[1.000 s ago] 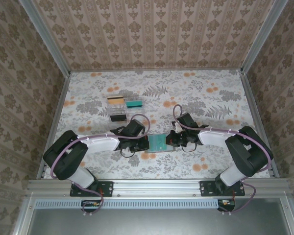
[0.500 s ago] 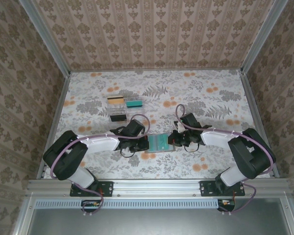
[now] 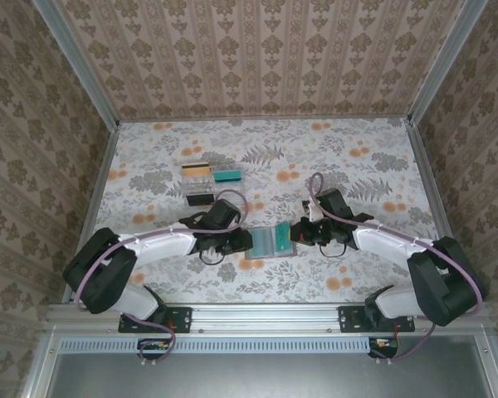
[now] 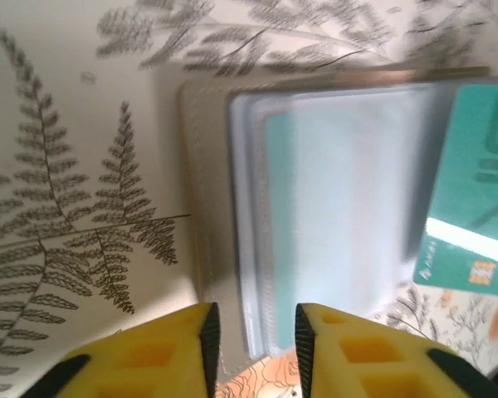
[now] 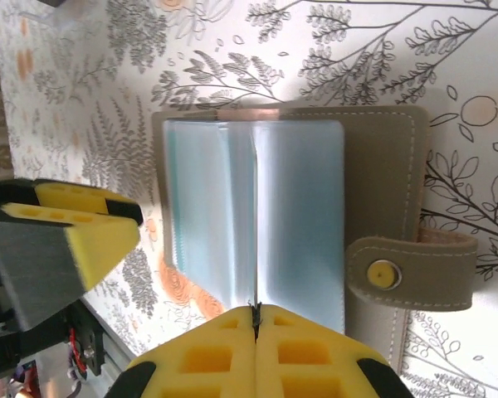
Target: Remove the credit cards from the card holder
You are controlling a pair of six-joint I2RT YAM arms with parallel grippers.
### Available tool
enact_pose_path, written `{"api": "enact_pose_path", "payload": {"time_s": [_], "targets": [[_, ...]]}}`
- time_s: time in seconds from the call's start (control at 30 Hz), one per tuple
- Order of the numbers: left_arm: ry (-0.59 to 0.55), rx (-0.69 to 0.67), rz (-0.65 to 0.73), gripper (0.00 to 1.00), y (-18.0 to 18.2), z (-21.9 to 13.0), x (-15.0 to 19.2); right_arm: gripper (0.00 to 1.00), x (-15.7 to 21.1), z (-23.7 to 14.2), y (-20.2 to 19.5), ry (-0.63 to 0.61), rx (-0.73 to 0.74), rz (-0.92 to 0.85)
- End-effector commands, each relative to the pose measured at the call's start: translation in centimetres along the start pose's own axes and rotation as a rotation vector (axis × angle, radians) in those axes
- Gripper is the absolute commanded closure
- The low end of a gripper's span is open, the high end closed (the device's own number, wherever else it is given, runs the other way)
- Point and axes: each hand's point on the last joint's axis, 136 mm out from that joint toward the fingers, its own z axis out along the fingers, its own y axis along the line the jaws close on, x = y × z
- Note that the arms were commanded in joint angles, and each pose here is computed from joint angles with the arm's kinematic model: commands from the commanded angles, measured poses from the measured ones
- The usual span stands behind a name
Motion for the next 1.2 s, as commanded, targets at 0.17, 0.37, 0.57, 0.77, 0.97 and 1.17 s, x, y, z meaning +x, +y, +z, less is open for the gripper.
{"api": "enact_pose_path", "payload": {"time_s": [0.17, 0.37, 0.57, 0.77, 0.97, 1.17], "targets": [[-0.203, 0.234, -0.062, 0.4, -4.2, -5.4, -4.3, 1.0, -0.4, -2.1, 2.9, -0.01, -0.107, -0.012], [-0.306, 0.407, -0.117, 0.32, -6.0, -8.2, -6.2, 1.0, -2.4, -3.9, 7.1, -0.069, -0.254, -0.055], [-0.315, 0.5, -0.13, 0.43, -7.1, -8.9, -6.5, 1.0, -3.8, -4.5, 10.5, -0.075, -0.406, -0.068], [-0.299, 0.534, -0.127, 0.48, -7.7, -8.8, -6.5, 1.0, -4.3, -4.5, 11.7, -0.065, -0.473, -0.065], [-0.253, 0.575, -0.097, 0.53, -9.1, -8.1, -6.1, 1.0, -4.5, -4.5, 12.0, -0.064, -0.496, -0.058], [-0.234, 0.59, -0.085, 0.57, -9.9, -7.6, -6.0, 1.0, -4.3, -4.0, 11.8, -0.049, -0.495, -0.049]]}}
